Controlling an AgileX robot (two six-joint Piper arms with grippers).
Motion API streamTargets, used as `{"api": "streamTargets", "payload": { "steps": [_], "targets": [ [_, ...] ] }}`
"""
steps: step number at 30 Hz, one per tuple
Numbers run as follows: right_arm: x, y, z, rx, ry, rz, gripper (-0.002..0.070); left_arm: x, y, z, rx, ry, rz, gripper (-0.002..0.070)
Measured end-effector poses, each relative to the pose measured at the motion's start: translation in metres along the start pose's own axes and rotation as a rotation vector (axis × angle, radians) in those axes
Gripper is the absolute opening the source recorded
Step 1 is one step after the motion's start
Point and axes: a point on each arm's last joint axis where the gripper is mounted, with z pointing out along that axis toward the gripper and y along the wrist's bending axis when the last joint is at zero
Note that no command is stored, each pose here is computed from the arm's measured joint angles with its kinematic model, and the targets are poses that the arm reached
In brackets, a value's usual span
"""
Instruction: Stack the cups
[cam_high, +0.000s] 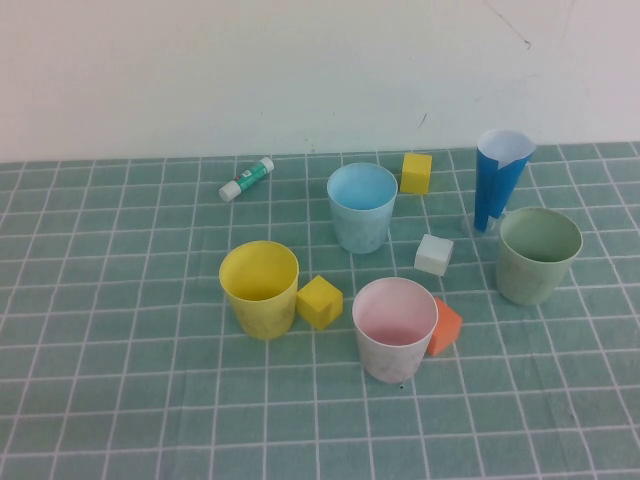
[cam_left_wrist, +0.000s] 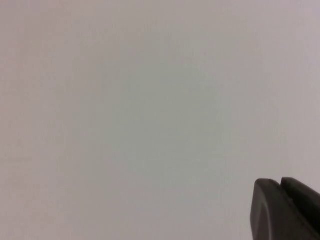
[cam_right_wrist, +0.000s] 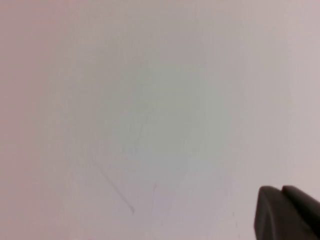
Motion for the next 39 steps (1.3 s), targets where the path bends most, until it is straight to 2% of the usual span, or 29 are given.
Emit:
{"api": "streamTargets", "payload": {
  "steps": [5,10,14,19,23,29,31,33,39],
  "targets": [
    [-0.013,-0.001,-0.001,0.013,-0.143,-0.004,-0.0001,-0.007,-0.001,0.0,0.01,-0.078,0.0,-0.0002],
    [-0.014,-0.001,-0.001,0.013,-0.158,0.005,-0.0001,-0.011,-0.001,-0.001,0.015,-0.117,-0.013,-0.0002],
    [-0.022,-0.003,0.004,0.003,-0.01,0.003,-0.0002,-0.017,-0.001,0.004,0.001,-0.005,-0.025,-0.0002],
    [-0.062,-0.009,0.008,-0.004,0.15,-0.029,-0.0002,-0.054,-0.002,0.016,-0.043,0.212,-0.031,-0.0002],
    [-0.083,-0.012,0.017,-0.027,0.286,-0.119,-0.0002,-0.07,-0.001,0.039,-0.075,0.429,-0.04,-0.0002],
    [-0.071,-0.011,0.04,-0.136,0.611,-0.255,-0.0002,-0.077,-0.004,0.083,-0.083,0.623,-0.126,-0.0002],
    [-0.059,-0.007,0.047,-0.197,0.722,-0.265,-0.0002,-0.072,-0.007,0.101,-0.062,0.687,-0.158,-0.0002],
    [-0.049,-0.003,0.053,-0.264,0.792,-0.27,-0.0002,-0.061,-0.01,0.117,-0.014,0.771,-0.134,-0.0002],
    [-0.034,0.009,0.068,-0.445,0.841,-0.339,-0.0002,-0.022,-0.027,0.161,0.241,1.026,-0.128,-0.0002]
  ]
}}
